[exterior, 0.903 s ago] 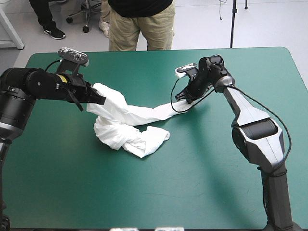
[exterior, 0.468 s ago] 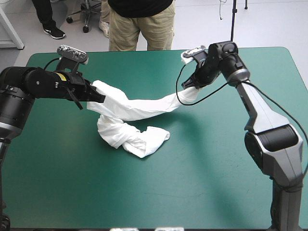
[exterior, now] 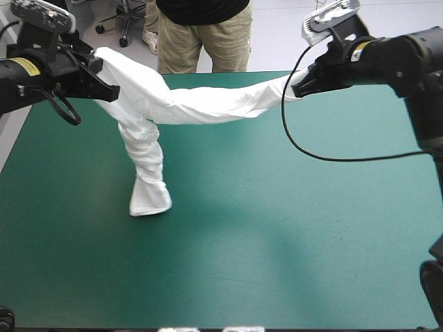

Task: Fold the cloth

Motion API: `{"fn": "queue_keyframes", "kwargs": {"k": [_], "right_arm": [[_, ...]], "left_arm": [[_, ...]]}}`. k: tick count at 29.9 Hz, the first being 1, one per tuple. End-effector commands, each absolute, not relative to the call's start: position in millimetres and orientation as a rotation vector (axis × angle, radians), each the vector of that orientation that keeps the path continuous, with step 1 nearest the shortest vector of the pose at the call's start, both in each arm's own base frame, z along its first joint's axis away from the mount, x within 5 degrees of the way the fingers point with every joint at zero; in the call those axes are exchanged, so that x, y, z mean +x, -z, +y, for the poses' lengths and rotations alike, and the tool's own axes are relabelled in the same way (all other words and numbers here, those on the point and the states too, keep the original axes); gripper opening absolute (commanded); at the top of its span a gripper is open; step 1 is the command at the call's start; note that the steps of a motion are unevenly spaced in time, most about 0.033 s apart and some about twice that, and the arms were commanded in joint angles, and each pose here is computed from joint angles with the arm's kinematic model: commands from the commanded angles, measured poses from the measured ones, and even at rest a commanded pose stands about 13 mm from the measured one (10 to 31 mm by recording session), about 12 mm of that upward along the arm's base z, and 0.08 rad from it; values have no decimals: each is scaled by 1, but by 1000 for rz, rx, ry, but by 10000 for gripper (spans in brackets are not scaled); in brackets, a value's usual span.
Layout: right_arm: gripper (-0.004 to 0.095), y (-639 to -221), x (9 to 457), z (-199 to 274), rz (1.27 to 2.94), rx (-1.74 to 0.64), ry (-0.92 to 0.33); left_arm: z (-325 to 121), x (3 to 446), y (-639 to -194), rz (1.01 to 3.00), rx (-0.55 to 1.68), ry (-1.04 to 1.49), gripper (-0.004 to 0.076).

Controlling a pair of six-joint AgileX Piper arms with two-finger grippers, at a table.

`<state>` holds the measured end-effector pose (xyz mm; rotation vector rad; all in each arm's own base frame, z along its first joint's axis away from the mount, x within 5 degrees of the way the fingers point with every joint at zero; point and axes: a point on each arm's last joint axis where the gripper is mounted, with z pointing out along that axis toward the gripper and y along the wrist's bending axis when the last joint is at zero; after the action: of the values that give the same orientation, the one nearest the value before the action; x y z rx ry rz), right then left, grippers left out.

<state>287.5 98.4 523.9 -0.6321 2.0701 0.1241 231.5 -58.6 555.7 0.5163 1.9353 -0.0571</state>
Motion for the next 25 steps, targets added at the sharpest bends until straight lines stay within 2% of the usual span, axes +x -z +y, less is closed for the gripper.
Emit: {"fn": "queue_keyframes", "kwargs": {"k": [1,6,15,21,25], "right_arm": [[-17,-580,226,77,1795,-564,-101],[-17,-618,166,58,1564,-498,-95],[-17,-649,88,32,1311,-427,-56],[-17,-663,42,11,1152,-353,35],[-17,-674,28,5,1092,-326,59]], "left_arm": [[-51,194,-602,1702,461,58,-9],[-46,170,-628,1575,434,52,-9],[-35,120,-665,1368,395,53,-9],[-29,80,-684,1203,389,64,-9],[-24,58,-696,1079,354,55,-9]]}}
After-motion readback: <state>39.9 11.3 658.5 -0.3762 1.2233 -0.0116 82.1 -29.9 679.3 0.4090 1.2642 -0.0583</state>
